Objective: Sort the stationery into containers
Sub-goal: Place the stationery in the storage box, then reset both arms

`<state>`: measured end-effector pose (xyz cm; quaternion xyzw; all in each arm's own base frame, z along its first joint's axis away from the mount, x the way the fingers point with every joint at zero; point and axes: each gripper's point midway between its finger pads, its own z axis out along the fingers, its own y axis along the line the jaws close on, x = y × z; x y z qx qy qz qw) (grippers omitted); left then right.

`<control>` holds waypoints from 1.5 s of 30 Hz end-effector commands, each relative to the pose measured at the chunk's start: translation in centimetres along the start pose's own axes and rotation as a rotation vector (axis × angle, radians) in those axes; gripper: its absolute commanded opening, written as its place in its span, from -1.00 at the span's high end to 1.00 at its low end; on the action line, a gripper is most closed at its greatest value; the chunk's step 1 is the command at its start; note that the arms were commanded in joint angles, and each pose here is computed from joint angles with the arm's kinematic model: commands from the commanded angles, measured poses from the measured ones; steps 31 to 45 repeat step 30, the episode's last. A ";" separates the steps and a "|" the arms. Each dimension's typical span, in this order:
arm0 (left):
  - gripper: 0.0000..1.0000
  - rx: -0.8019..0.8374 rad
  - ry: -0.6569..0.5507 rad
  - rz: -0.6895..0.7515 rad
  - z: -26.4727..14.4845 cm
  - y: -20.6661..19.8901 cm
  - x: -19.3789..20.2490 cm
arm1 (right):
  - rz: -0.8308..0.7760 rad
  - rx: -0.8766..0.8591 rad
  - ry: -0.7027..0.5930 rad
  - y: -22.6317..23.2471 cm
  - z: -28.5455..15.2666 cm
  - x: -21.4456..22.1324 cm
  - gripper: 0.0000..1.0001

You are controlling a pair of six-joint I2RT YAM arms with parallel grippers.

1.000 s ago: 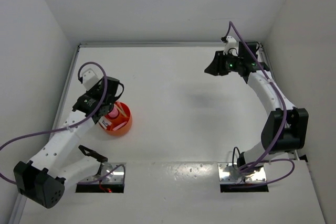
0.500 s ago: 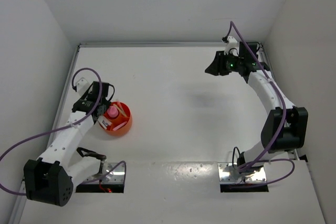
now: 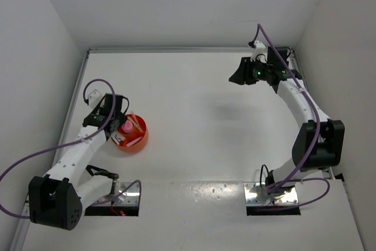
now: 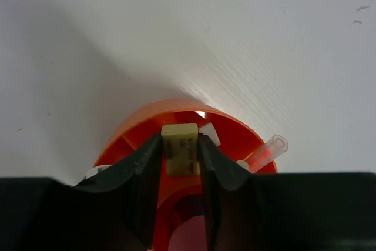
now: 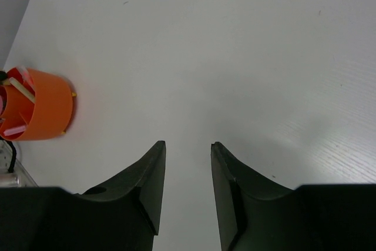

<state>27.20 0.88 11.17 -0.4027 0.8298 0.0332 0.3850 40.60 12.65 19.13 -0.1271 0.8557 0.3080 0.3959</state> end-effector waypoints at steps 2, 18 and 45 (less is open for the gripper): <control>0.19 0.028 -0.016 -0.034 -0.4 -0.1 -0.7 | -0.026 -0.017 -0.050 0.4 -0.3 -2.1 0.25; 0.20 0.259 -0.284 -0.024 -8.6 -5.0 -11.7 | -0.056 0.002 -0.041 -0.6 -0.2 -1.6 -0.99; -1.00 0.971 -0.185 0.505 -15.3 -14.6 -6.4 | -0.109 0.416 -0.201 -4.9 -5.4 -3.2 -1.00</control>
